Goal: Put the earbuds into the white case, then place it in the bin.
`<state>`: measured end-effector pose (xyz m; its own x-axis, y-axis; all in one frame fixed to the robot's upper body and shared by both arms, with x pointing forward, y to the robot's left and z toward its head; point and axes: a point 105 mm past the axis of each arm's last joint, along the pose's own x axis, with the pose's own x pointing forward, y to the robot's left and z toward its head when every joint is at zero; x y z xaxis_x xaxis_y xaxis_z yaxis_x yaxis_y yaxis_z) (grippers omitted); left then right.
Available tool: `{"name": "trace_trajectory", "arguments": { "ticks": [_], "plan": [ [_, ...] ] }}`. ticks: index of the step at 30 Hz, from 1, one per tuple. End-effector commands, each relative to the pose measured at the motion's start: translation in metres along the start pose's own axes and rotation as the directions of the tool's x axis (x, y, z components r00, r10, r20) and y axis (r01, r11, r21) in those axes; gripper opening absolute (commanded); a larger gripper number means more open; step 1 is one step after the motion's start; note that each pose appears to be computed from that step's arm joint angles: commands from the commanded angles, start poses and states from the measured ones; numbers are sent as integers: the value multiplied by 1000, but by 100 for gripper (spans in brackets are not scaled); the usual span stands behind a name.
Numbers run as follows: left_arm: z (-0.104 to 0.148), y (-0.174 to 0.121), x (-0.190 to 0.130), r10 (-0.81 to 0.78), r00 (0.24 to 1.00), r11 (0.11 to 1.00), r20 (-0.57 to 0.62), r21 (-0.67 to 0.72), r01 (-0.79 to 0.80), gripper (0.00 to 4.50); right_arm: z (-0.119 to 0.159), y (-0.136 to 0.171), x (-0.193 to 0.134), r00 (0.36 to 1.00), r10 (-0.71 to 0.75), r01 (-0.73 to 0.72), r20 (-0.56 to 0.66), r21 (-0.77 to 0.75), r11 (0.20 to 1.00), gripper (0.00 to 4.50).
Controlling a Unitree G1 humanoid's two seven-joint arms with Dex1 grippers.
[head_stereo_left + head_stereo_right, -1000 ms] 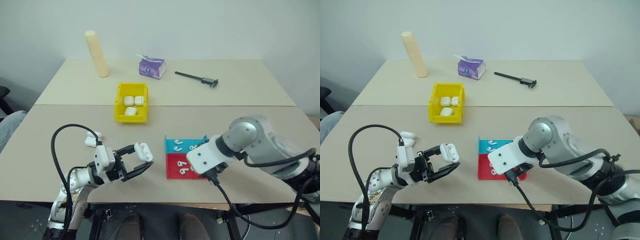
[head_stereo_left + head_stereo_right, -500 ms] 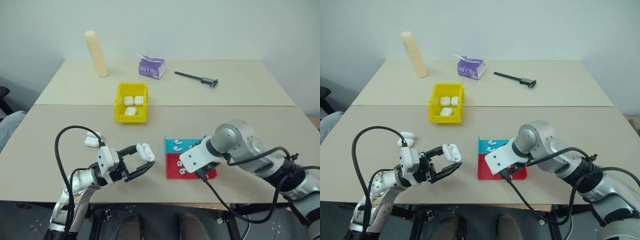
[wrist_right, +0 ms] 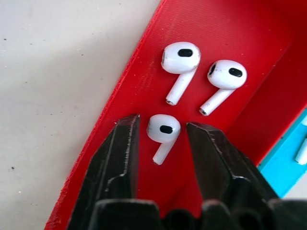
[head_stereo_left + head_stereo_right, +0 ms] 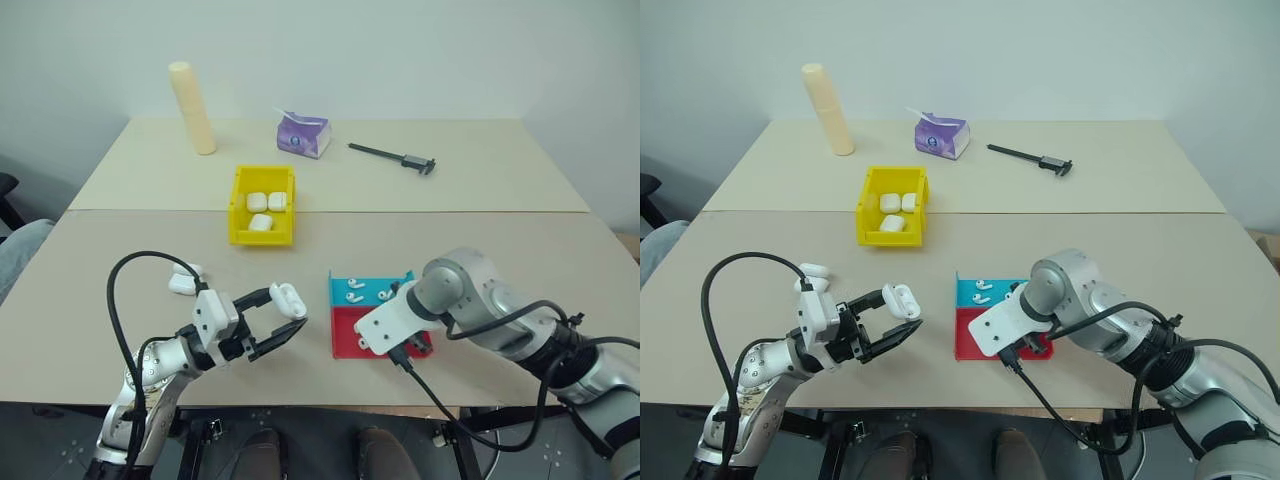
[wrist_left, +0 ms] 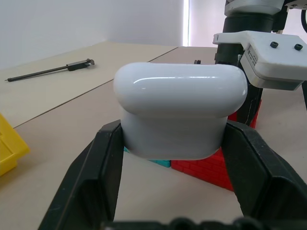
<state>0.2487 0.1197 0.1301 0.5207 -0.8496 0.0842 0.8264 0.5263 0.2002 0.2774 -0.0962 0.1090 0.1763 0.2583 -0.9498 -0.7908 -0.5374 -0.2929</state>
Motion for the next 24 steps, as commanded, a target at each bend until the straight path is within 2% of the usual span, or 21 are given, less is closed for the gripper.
{"name": "trace_trajectory", "arguments": {
  "ticks": [1,14,16,24],
  "plan": [
    [8,-2,2,-16,1000,999,14,39,15,277,-3,-1,0,1000,-18,18,-10,0,1000,205],
    [5,-4,3,-34,999,998,-1,47,34,277,-7,4,2,1000,-7,6,-30,-19,1000,205],
    [5,-5,3,-37,999,998,-4,47,37,277,-7,5,3,1000,-5,4,-21,-16,1000,167],
    [5,-5,3,-36,999,998,-2,48,36,277,-8,3,5,1000,-16,16,-21,-4,1000,167]
  ]
}}
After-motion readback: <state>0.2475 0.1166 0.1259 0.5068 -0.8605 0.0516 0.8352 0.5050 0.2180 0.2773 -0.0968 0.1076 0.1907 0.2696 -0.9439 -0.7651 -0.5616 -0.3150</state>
